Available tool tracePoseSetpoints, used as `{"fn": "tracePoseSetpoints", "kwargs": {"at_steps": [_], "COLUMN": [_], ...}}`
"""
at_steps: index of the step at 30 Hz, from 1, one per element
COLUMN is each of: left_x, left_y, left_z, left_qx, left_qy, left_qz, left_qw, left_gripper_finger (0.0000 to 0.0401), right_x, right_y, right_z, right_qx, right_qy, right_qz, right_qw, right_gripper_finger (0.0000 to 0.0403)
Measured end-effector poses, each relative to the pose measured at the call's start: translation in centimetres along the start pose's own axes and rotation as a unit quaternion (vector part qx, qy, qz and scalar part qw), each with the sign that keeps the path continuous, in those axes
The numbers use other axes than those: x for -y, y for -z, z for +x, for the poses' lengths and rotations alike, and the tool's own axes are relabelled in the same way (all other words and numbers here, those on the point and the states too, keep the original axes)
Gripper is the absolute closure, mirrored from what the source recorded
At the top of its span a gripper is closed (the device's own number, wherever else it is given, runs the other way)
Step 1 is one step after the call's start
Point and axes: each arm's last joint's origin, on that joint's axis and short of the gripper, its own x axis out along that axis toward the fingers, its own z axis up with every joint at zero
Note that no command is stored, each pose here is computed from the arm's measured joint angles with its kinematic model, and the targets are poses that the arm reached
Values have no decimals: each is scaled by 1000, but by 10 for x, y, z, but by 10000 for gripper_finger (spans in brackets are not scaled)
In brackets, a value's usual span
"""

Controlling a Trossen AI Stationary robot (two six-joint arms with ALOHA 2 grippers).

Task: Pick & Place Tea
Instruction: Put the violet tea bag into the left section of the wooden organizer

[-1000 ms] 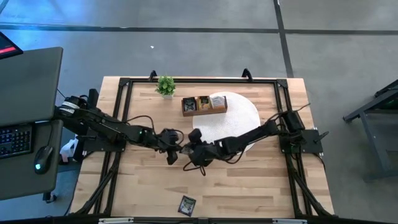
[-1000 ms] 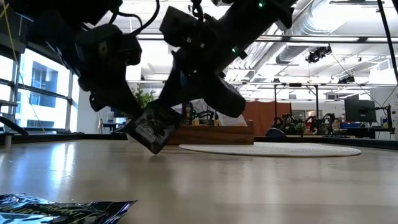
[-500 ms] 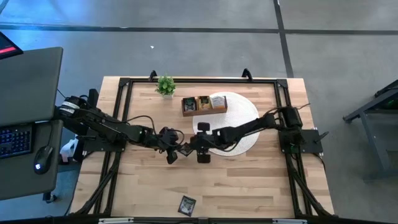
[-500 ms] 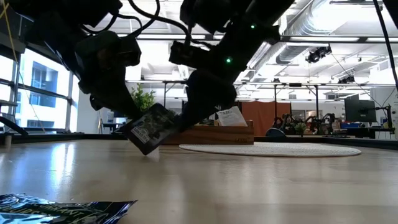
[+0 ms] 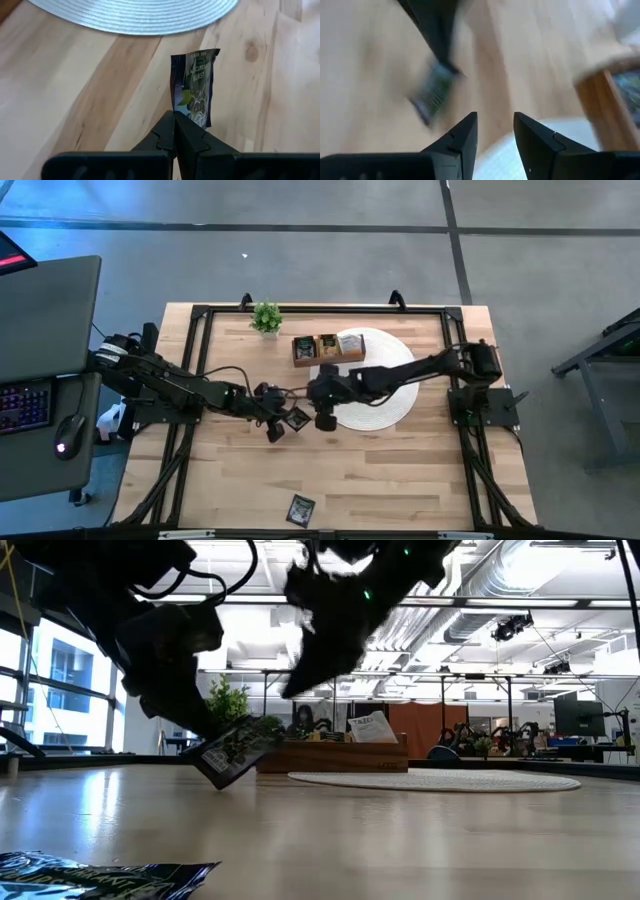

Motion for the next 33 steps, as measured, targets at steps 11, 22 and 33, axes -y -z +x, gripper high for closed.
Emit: {"fn": "tracePoseSetpoints", "kwargs": {"at_steps": [11,22,33], "left_x": [0,2,2], "left_y": [-3,-9,-9], "left_z": [0,-1,-1], "left_qx": [28,66,69], "left_qy": [-16,-23,-25], "left_qz": [-3,-3,0], "left_qw": [999,998,997], "left_gripper_finger": [401,401,401], "right_x": [11,11,14], "right_y": [29,41,40], "right_z": [22,30,30], "right_qx": [11,51,64], "right_qy": [-96,-133,-112], "right_qz": [179,175,121], "right_qw": [979,974,984], "right_gripper_finger": [279,283,396]}}
